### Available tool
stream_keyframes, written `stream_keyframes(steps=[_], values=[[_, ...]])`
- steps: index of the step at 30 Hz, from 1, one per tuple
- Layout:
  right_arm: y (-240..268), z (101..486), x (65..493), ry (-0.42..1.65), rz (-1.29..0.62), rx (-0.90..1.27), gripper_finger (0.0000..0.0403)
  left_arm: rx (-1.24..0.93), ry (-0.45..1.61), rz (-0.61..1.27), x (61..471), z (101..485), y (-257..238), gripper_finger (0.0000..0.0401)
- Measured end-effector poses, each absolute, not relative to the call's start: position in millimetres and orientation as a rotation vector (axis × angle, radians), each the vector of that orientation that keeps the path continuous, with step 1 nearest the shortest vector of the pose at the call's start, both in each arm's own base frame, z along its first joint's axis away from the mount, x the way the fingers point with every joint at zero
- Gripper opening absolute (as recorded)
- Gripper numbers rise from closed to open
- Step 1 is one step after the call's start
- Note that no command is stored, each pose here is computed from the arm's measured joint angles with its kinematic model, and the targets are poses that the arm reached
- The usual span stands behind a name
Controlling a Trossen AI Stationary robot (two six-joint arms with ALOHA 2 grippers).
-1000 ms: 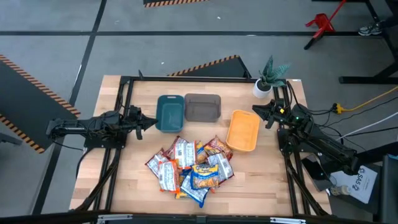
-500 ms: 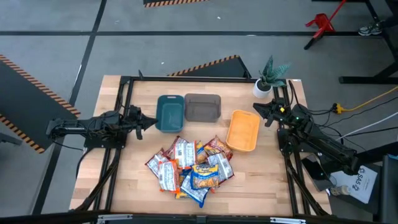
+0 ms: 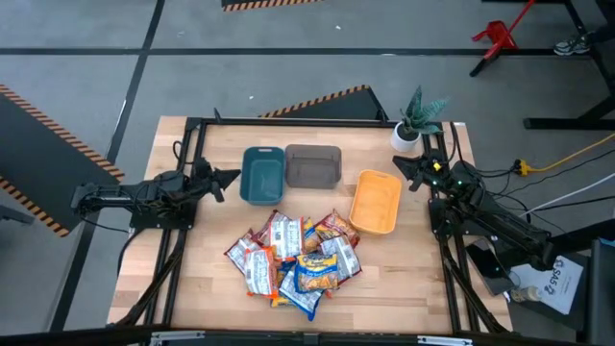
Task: Sort Maruchan noodles
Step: Put the orange noodle pack into the blue bin
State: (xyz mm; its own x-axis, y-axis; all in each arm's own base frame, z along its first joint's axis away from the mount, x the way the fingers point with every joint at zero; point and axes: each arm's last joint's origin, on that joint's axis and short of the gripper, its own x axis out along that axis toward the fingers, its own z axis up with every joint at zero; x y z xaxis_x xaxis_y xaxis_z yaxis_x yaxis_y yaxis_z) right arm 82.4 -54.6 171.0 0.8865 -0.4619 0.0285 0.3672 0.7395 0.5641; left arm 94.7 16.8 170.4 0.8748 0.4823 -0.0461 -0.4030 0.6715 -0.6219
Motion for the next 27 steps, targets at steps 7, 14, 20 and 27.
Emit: stream_keyframes(steps=[7,14,20,27], values=[[-55,172,82,-0.187,-0.46,0.589,0.0065,-0.701,-0.234,0.469,95,180,17,0.0],[-53,190,80,-0.355,-0.4,0.552,0.0065,-0.741,-0.59,0.314,84,223,16,0.003],[-50,215,73,-0.569,-0.382,0.472,0.0068,-0.594,-0.664,0.282,73,281,14,0.0074],[-42,276,62,-0.665,-0.351,0.387,0.0151,-0.486,-0.539,0.197,86,349,11,0.0109]])
